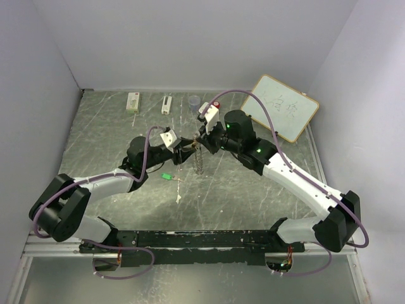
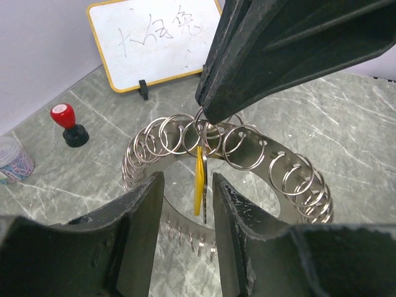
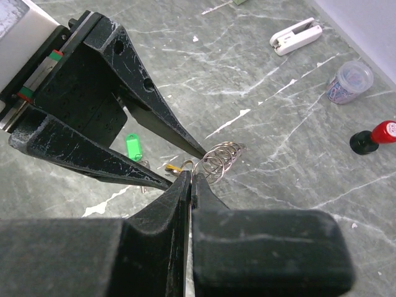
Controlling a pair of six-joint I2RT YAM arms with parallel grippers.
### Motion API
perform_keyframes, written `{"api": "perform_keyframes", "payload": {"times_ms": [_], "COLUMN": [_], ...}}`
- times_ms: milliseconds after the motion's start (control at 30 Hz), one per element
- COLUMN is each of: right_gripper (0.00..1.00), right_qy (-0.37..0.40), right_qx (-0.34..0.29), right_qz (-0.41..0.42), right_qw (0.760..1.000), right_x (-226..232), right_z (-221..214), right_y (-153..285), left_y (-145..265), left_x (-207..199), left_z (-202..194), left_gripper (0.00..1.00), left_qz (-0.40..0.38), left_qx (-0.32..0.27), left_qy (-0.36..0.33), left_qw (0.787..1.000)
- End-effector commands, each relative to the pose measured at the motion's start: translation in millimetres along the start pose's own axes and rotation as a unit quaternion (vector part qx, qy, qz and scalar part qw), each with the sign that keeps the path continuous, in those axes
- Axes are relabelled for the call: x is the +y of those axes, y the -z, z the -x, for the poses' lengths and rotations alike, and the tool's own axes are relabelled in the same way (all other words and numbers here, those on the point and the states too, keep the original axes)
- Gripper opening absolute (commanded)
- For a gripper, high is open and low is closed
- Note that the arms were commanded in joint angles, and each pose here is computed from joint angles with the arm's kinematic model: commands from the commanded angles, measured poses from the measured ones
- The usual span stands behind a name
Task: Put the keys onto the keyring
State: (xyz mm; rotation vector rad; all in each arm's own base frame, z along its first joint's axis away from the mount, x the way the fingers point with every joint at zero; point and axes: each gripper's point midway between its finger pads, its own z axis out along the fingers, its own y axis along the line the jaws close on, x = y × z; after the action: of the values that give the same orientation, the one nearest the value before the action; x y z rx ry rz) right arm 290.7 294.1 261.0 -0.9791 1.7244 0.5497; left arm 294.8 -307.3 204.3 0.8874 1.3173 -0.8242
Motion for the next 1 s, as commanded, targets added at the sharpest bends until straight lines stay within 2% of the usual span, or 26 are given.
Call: {"api": "perform_keyframes", "payload": {"times_ms": [0,133,200,267,300,567,967], "right_gripper": [0.00,0.00,0.00,0.00,0.00,0.00,0.00], "right_qy": [0.007,0.006,0.007,0.007,0.006,-0.004,-0.012], "right_qx": [-0.033,-0.031,-0.030,-0.029,-0.028,-0.023,-0.045], "right_qz": [-0.002,-0.002,-0.002,-0.006,-0.010,-0.033,-0.048], "right_qw": [0.999,1.000,1.000,1.000,1.000,0.999,0.998], "right_x": [-1,-1,-1,-3,-4,-11,-15], "right_z": [20,18,18,17,16,7,11], "right_y": [10,10,10,10,11,12,23], "left_y": [-7,-7,-7,-7,-7,5,16], "left_x": [2,1,0,0,0,13,17], "left_z": [30,35,36,39,39,47,57], "left_gripper": [0.48,0.43,0.32,0.10,0.07,0.07,0.07], "left_qz": [-0.001,-0.004,-0.006,-0.008,-0.008,0.038,0.057], "left_qx": [-0.048,-0.053,-0.054,-0.053,-0.051,-0.013,0.031], "left_qy": [-0.026,-0.029,-0.031,-0.032,-0.032,-0.030,-0.034], "left_qw": [0.999,0.998,0.998,0.998,0.998,0.999,0.997]}}
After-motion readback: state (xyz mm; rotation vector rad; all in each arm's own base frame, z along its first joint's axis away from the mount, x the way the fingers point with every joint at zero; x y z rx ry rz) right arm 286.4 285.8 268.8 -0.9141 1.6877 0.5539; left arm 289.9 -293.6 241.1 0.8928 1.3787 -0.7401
